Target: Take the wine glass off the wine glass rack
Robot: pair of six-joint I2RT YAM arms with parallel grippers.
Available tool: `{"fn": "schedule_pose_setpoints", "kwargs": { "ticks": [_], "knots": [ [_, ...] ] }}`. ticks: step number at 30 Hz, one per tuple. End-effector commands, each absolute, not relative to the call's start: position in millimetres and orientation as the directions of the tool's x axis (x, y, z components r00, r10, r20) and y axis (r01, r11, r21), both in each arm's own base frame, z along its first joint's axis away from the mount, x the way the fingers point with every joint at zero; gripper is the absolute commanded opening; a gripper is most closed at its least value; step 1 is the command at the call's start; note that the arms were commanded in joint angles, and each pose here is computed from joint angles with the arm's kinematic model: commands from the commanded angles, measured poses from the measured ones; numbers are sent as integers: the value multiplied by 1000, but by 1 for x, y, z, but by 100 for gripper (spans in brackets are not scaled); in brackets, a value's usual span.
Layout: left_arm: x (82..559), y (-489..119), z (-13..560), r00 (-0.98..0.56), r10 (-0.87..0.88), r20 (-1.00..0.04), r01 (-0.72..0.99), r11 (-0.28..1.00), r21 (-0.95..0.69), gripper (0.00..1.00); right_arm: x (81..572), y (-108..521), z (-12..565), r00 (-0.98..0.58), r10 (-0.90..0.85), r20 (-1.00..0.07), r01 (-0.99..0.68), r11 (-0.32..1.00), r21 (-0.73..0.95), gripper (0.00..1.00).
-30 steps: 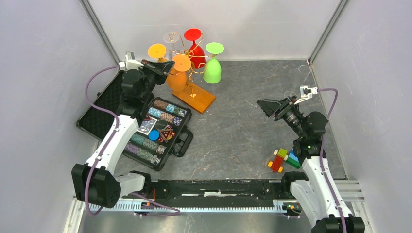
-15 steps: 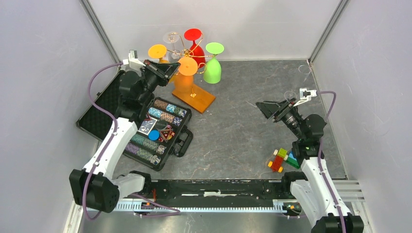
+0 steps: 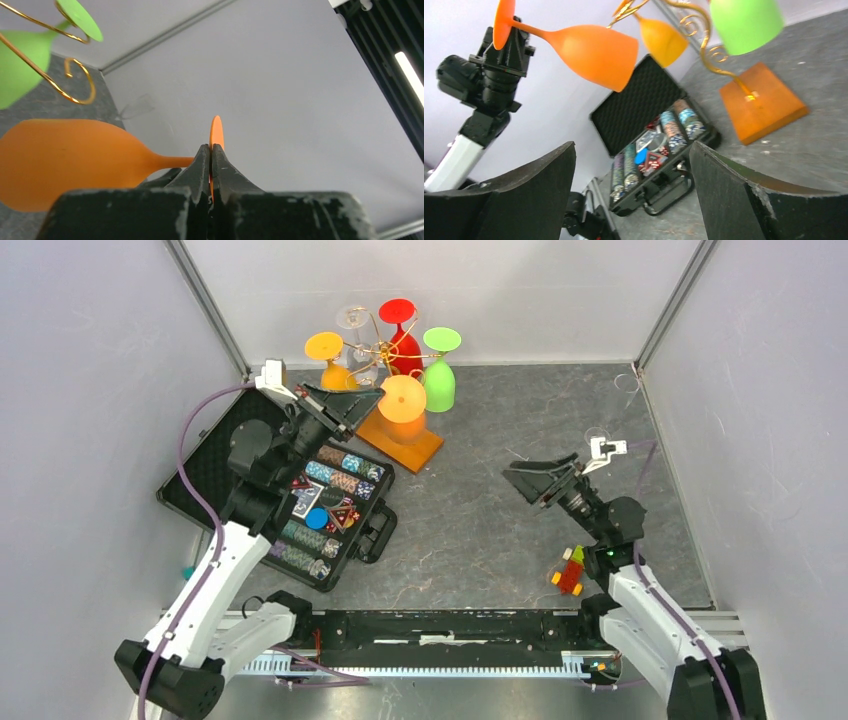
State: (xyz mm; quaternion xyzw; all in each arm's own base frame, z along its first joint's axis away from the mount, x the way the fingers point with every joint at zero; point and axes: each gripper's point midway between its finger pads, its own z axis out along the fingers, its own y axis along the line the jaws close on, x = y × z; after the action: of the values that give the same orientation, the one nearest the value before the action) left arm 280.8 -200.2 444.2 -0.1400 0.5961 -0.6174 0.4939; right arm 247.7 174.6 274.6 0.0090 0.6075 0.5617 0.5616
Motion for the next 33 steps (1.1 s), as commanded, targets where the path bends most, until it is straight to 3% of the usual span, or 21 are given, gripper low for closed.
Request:
{"fn": "schedule_pose_setpoints", "kwargs": {
  "ticks": [1, 11, 23, 33],
  "knots": [
    [251, -212, 461, -535, -766, -357, 462, 89, -882, 2, 227, 191, 316, -311, 709, -633, -736, 241, 632, 89],
    [199, -238, 493, -723, -657, -214, 447, -210, -869, 2, 186, 228, 365, -366, 761, -536, -829, -6, 559, 89],
    [159, -223, 534, -761, -616, -202, 484, -332, -810, 2, 171, 245, 392, -366, 790, -493, -855, -77, 512, 87],
    [137, -213, 550, -790, -583, -188, 480, -400, -781, 2, 135, 251, 444, -343, 827, -445, -933, -244, 265, 74]
  ]
}}
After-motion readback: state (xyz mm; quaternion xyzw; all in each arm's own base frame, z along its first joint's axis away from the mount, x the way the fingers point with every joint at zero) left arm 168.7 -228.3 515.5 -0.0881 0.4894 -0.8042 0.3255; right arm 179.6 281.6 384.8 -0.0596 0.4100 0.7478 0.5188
